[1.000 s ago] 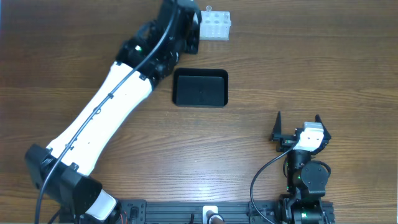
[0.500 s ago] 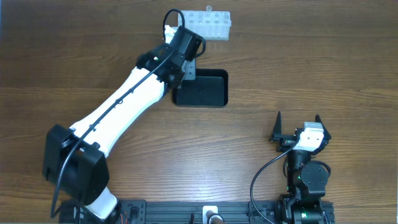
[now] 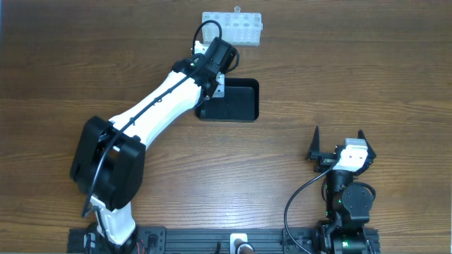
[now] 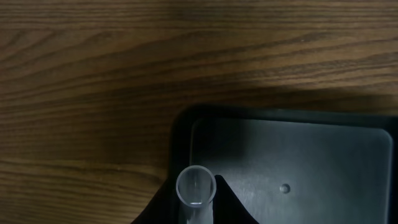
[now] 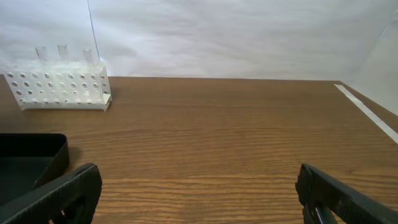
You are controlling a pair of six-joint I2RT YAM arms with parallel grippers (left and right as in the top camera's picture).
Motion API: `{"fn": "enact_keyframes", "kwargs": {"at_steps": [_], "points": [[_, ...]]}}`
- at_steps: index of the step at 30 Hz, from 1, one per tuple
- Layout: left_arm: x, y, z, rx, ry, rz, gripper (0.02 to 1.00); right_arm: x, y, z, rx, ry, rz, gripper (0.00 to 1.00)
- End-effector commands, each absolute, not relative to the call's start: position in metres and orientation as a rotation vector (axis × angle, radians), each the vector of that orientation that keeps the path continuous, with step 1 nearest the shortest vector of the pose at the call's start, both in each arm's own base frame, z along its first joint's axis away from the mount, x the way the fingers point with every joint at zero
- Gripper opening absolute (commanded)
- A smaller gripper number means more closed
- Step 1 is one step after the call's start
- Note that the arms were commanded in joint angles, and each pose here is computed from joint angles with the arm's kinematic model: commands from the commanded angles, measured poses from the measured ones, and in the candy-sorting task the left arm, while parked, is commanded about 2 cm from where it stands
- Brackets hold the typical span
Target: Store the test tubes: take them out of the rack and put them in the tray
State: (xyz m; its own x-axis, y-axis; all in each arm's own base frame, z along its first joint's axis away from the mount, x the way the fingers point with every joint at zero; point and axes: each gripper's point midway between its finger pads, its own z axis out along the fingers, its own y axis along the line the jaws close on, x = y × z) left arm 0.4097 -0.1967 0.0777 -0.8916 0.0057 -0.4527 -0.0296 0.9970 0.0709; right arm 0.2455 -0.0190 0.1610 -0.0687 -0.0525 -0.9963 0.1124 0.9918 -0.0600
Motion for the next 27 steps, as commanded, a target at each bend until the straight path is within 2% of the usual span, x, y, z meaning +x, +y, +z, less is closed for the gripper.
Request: {"fn": "enact_keyframes", "kwargs": {"at_steps": [1,12,16,19,22,27], "points": [[0.42,-0.206,0.075,-0.032,2.668,0.086,0.148,0.245,-0.017,0.16,0.041,1.632,-0.126,0.993],[0.422,-0.205,0.061,-0.032,2.691,0.109,0.194,0.245,-0.017,0.16,0.041,1.632,-0.126,0.991],[0.423,-0.204,0.061,-0.038,2.69,0.11,0.253,0.245,-0.017,0.16,0.041,1.632,-0.126,0.991],[0.428,-0.204,0.066,-0.043,2.673,0.112,0.332,0.245,-0.017,0.16,0.041,1.632,-0.126,0.991],[0.447,-0.207,0.098,-0.068,2.588,0.126,0.417,0.245,-0.017,0.16,0.041,1.632,-0.126,0.991],[0.487,-0.227,0.198,-0.08,2.358,0.086,0.538,0.245,-0.017,0.16,0.041,1.632,-0.126,0.991]]}}
